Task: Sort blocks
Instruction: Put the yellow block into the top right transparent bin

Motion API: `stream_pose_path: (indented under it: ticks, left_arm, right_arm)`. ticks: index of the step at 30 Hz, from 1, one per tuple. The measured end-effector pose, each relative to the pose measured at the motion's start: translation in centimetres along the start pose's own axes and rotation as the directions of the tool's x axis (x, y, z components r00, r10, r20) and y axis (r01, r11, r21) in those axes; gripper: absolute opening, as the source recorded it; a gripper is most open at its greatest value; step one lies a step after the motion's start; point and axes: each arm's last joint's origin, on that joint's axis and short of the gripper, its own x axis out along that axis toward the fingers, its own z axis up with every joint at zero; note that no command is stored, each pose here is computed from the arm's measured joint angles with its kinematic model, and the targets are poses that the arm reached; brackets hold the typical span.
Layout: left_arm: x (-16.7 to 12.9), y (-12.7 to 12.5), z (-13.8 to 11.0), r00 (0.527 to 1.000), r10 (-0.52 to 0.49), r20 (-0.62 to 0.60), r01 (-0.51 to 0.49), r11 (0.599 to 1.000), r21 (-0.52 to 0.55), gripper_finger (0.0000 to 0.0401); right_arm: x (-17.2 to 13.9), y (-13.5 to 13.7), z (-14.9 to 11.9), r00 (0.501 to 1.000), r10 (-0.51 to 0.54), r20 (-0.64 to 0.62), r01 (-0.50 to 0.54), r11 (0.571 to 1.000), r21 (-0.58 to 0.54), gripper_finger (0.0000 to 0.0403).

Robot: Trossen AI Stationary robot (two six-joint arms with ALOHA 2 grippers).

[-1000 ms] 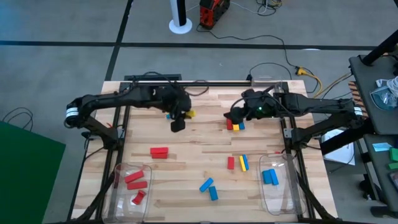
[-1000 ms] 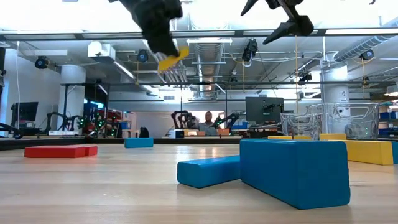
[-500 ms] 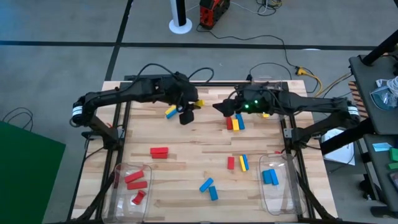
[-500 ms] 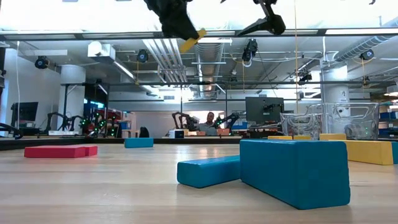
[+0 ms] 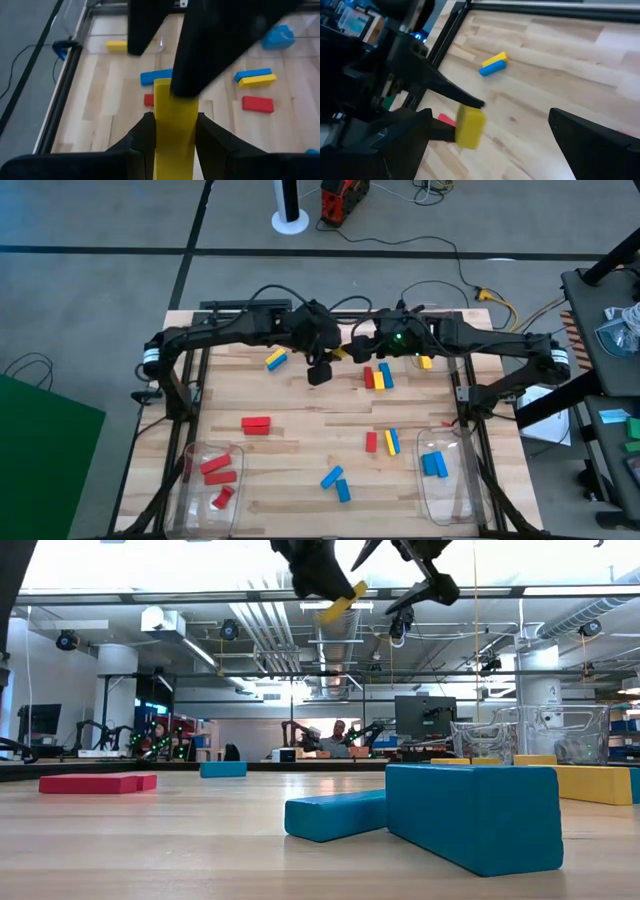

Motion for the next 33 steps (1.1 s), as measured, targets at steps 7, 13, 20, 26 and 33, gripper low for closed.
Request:
stream_pose_path:
  ticks: [7,13,20,26,33]
  left_arm:
    - [0.9,-0.1,0.8,1.0,-0.005,-0.001,0.005,1.0,0.01,0.0088]
    - [1.0,-0.2,0.9,1.0,-0.008,-0.011,0.008,1.0,0.013,0.0088]
    - [0.7,-0.2,0.9,1.0,0.004,-0.006,-0.004,1.0,0.013,0.0088]
    - [0.7,-0.2,1.0,1.0,0.005,-0.002,-0.005,1.0,0.013,0.0088]
    - [0.3,-0.1,1.3,1.0,0.011,0.013,-0.011,0.999,0.03,0.0089]
  right_arm:
    - [0.7,0.1,-0.3,0.999,0.011,-0.048,-0.011,1.0,0.004,0.0389]
    - [0.7,-0.1,-0.4,0.998,-0.002,-0.058,0.002,1.0,0.001,0.0349]
    - [0.7,0.0,-0.4,0.998,0.001,-0.056,-0.002,1.0,-0.008,0.0257]
    - [0.8,0.0,-0.4,0.998,0.002,-0.058,-0.003,1.0,-0.015,0.0185]
    - [0.8,0.1,-0.3,0.999,0.014,-0.052,-0.014,1.0,-0.013,0.0106]
